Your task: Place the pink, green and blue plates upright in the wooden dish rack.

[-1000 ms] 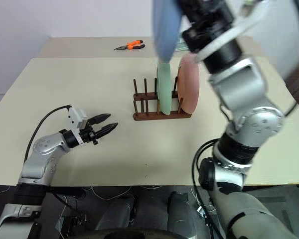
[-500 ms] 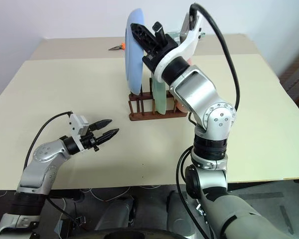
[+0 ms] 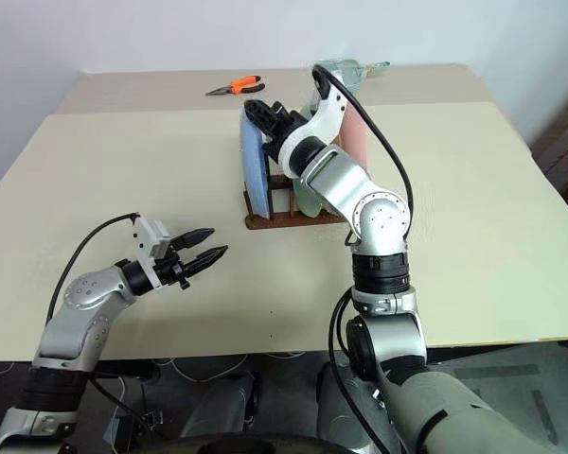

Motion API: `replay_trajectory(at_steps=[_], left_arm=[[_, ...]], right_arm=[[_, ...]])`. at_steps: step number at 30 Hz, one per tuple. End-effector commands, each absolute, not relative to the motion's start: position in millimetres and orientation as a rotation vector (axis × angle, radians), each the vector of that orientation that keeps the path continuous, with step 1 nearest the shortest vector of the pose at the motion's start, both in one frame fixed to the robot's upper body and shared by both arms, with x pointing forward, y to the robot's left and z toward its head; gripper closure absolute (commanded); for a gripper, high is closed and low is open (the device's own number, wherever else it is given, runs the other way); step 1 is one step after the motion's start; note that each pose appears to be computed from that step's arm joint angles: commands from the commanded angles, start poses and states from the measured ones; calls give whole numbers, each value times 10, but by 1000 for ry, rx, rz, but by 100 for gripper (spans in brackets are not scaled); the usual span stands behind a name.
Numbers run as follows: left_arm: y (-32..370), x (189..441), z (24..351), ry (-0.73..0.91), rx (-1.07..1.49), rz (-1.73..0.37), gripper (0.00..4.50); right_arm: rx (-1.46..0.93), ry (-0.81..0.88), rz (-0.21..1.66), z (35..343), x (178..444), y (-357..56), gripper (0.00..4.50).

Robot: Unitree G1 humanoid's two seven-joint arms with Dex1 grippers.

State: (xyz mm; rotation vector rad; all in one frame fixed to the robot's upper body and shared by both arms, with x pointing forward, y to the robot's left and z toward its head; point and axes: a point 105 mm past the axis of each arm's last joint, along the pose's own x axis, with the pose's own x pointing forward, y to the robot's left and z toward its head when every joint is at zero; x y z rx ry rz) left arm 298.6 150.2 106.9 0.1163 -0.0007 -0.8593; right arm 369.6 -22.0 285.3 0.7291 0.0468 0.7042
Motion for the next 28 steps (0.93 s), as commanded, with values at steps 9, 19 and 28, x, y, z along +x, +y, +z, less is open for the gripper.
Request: replay_trajectory(at_steps=[9, 19, 28], left_arm=[[1659, 3004, 1142, -33, 145, -804, 206], [2124, 3078, 1113, 17, 162, -672, 206], [2068, 3008, 1089, 29, 123, -656, 206]], right_arm=[[-35, -442, 677, 3520, 2952, -1577, 157], [-397, 130, 310, 1792, 2958, -2958, 4], [-385, 159, 390, 1466, 3030, -2883, 4]])
